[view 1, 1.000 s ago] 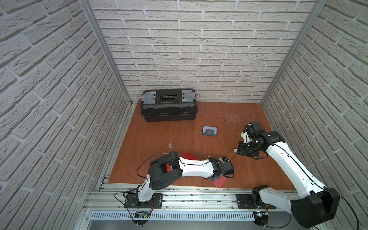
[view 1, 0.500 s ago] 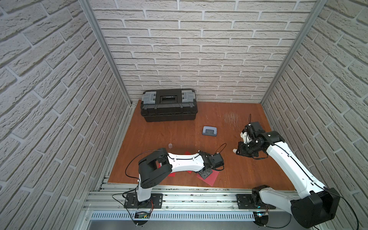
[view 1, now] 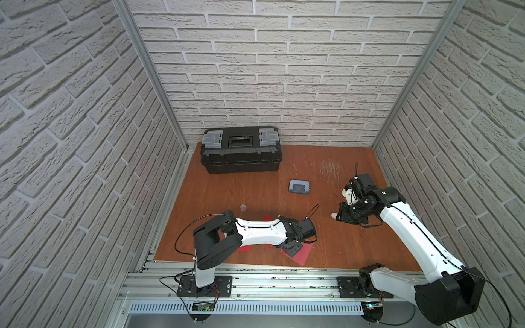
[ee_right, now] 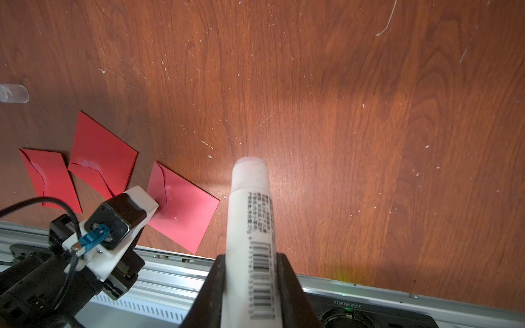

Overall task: Seal the envelope with a glue stick
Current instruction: Seal the envelope at the center of the board.

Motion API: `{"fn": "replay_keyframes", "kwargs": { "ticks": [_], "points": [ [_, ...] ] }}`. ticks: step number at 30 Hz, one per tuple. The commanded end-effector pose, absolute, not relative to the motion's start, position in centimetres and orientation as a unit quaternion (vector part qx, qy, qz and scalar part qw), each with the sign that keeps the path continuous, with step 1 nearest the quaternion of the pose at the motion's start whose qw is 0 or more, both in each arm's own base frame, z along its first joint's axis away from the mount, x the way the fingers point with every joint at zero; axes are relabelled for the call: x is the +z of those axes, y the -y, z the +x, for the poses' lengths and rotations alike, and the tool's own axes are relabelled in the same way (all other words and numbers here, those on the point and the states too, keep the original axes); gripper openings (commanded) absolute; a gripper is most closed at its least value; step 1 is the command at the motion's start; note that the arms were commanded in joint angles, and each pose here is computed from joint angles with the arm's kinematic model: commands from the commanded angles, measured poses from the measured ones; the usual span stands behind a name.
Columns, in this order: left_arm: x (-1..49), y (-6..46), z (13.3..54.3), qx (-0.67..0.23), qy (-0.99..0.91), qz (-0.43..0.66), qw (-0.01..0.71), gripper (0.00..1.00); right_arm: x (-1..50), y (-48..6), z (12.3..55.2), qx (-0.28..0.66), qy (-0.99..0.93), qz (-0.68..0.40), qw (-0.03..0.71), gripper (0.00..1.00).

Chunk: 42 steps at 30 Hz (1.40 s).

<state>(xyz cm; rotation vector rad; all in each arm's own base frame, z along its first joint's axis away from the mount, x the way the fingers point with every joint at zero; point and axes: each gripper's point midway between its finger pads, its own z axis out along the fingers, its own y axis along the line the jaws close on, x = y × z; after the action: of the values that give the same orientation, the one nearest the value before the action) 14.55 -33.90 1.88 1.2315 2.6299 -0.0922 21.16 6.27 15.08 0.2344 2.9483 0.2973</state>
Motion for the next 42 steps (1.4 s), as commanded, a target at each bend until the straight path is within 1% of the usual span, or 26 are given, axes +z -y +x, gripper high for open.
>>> {"fn": "replay_keyframes", "kwargs": {
  "ticks": [1,6,12,16,19,25,28,30,37,42],
  "points": [
    [-0.4,33.8,13.7,-0.057,-0.908,0.405,0.085,0.06,14.6,-6.3,20.7,0.101,-0.990,0.072,0.073,0.03],
    [-2.7,31.7,12.1,-0.026,-0.915,0.401,0.038,0.07,14.6,-6.3,20.7,0.101,-0.990,0.070,0.071,0.03],
    [-2.4,29.7,12.8,0.042,-0.910,0.410,0.036,0.12,14.6,-6.4,20.8,0.103,-0.990,0.069,0.070,0.03],
    [-2.1,29.3,13.4,0.087,-0.902,0.422,0.036,0.12,14.5,-6.4,20.6,0.104,-0.990,0.067,0.065,0.03],
    [-2.7,28.9,13.2,0.118,-0.894,0.433,0.024,0.12,14.5,-6.4,20.6,0.102,-0.991,0.064,0.064,0.02],
    [-3.9,27.8,12.0,0.153,-0.879,0.451,-0.014,0.11,14.7,-6.4,20.6,0.102,-0.991,0.062,0.063,0.02],
    [-3.4,27.6,12.4,0.177,-0.870,0.459,-0.009,0.12,14.9,-6.4,20.7,0.103,-0.991,0.061,0.063,0.03],
    [-2.5,28.6,13.0,0.165,-0.872,0.461,0.013,0.12,15.0,-6.5,20.8,0.104,-0.991,0.061,0.064,0.03],
    [2.9,33.2,15.8,0.022,-0.903,0.415,0.107,0.15,15.4,-6.4,20.8,0.103,-0.991,0.060,0.066,0.03],
    [4.5,34.1,17.0,-0.024,-0.909,0.398,0.123,0.15,15.1,-6.7,20.8,0.109,-0.990,0.060,0.061,0.03]
  ]
}}
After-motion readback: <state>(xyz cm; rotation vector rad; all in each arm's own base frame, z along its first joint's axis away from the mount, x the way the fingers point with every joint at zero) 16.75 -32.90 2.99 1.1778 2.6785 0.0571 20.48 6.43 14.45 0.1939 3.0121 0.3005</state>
